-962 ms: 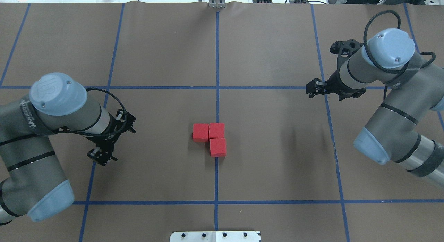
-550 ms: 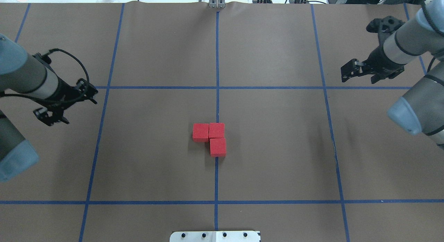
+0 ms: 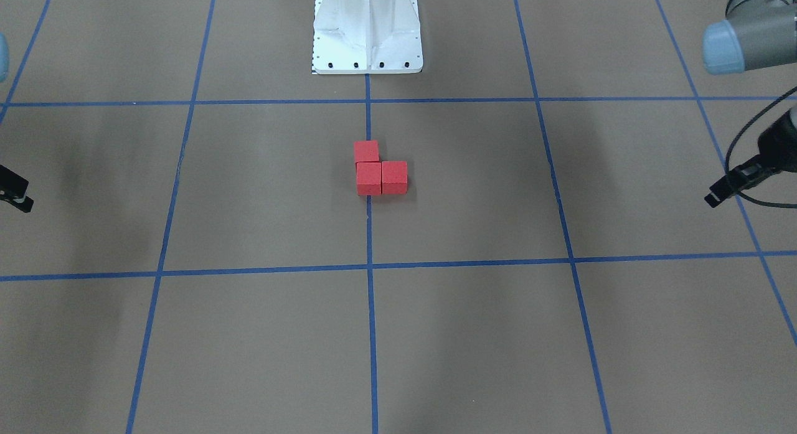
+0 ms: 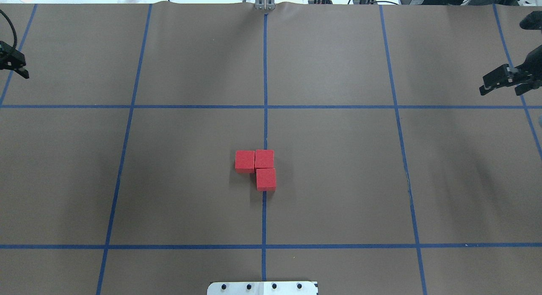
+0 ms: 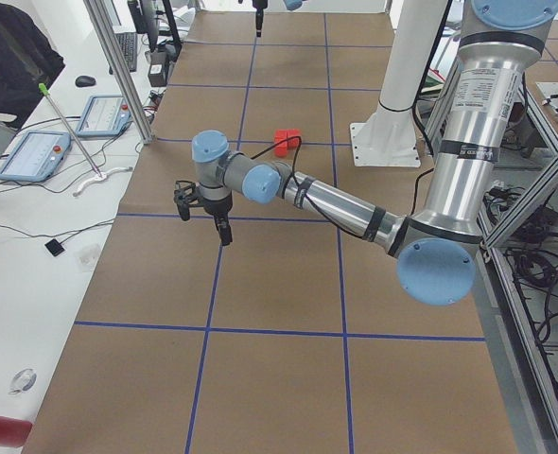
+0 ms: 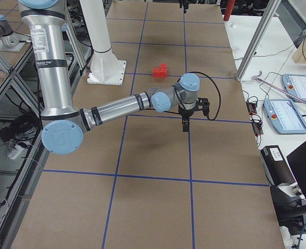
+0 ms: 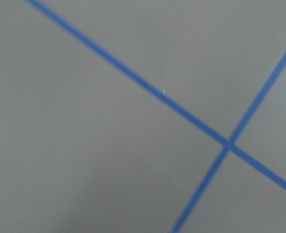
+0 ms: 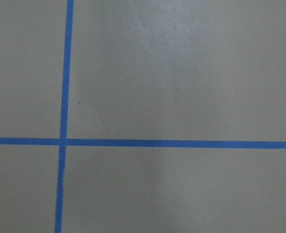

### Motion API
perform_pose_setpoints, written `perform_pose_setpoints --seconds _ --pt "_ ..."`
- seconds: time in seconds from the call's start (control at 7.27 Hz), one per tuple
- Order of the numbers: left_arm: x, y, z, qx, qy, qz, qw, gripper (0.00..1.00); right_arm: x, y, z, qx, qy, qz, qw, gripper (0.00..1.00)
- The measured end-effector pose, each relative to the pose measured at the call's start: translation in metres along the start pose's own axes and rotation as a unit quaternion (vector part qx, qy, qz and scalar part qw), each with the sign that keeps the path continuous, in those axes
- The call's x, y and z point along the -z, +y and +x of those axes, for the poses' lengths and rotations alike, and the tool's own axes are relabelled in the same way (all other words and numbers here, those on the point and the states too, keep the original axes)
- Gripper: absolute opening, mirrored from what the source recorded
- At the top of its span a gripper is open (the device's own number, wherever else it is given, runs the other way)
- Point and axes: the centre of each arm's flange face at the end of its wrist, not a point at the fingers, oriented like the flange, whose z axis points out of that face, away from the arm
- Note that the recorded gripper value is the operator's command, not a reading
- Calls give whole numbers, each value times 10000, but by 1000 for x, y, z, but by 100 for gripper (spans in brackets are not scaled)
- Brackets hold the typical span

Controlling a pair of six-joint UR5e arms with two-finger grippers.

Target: Form red blocks into L shape at center

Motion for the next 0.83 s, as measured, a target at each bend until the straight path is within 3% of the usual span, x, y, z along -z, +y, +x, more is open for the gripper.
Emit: perform_pose_setpoints --seconds 0.55,0.83 --pt "24 -41 -94 -1493 -130 165 9886 100 25 1 116 431 106 -121 9989 100" --pt "21 -51 -122 -1846 -190 120 9826 100 40 8 150 349 -181 -138 9991 100"
